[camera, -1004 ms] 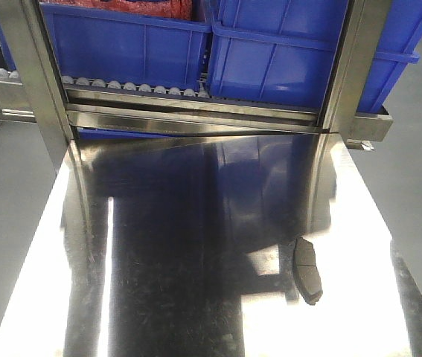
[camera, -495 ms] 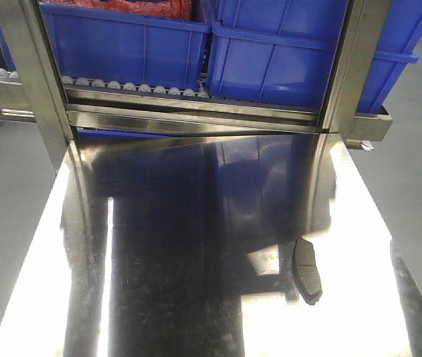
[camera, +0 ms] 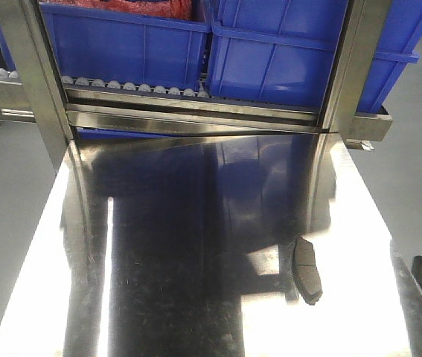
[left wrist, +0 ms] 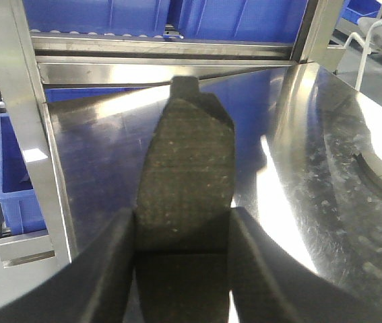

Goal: Move and align brake pads A on conveyor
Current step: 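Lower the right gripper onto the other brake pad and close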

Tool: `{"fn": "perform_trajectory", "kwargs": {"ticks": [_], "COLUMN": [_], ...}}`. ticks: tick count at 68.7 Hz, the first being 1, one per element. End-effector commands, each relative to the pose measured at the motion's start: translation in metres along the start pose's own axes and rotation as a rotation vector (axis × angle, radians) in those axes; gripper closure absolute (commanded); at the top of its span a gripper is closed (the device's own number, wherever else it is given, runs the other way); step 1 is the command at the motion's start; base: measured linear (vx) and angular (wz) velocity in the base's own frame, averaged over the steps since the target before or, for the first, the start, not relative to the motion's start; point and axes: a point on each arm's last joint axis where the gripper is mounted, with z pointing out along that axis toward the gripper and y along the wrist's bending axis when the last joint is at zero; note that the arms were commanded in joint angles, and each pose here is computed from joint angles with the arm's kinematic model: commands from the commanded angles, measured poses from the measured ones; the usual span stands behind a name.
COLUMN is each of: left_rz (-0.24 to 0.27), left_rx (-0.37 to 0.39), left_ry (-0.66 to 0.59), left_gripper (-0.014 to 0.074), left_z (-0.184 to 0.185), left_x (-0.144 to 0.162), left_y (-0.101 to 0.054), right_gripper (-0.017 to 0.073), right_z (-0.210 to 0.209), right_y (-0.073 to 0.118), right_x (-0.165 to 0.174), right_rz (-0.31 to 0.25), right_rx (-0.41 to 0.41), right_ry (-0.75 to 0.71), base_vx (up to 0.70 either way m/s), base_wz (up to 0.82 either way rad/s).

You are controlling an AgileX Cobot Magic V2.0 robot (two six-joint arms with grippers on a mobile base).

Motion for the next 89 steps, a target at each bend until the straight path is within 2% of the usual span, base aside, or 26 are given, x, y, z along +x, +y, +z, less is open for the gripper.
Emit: {"fn": "perform_trajectory", "kwargs": {"ticks": [1,12,28,38,48,53,59,89], "left_rz": [0.000,0.000,0.000,0.000,0.000,0.000,0.000,0.000], "left_rx": [0.016,0.016,0.016,0.016,0.016,0.016,0.016,0.016], "left_ry": [-0.103,-0.103,-0.103,-0.103,-0.103,-0.103,-0.103,-0.103], "left_gripper": [0.0513,0.0513,0.0513,0.0513,0.0513,0.0513,0.0513,0.0513], "left_z": [-0.003,-0.003,-0.003,-0.003,-0.003,-0.003,-0.003,-0.003], "left_x": [-0.015,-0.015,-0.015,-0.015,-0.015,-0.015,-0.015,-0.015], "left_y": [-0.002,-0.002,-0.002,-0.002,-0.002,-0.002,-0.002,-0.002], "right_gripper": [-0.0116,-0.0094,-0.0006,0.0007,0.0007,0.0007,0.0007,0.0007], "right_z": [0.013,0.048,0.106,0.137,0.164,0.177,0.192,0.247], "right_y": [0.001,0.002,0.008,0.018,0.043,0.052,0.055,0.065], "right_x": [-0.023,-0.036,-0.042,-0.045,-0.042,-0.040,-0.037,-0.012], "right_rz": [0.042,0.071,0.102,0.161,0.115,0.121,0.139,0.107], "right_rx": [0.002,0.026,0.040,0.003,-0.047,-0.048,-0.037,-0.023], "right_ry": [0.022,0.230,0.506,0.571,0.640,0.672,0.703,0.821], "base_vx": [0.00,0.00,0.00,0.00,0.00,0.00,0.00,0.00], "base_wz": [0.00,0.00,0.00,0.00,0.00,0.00,0.00,0.00]}}
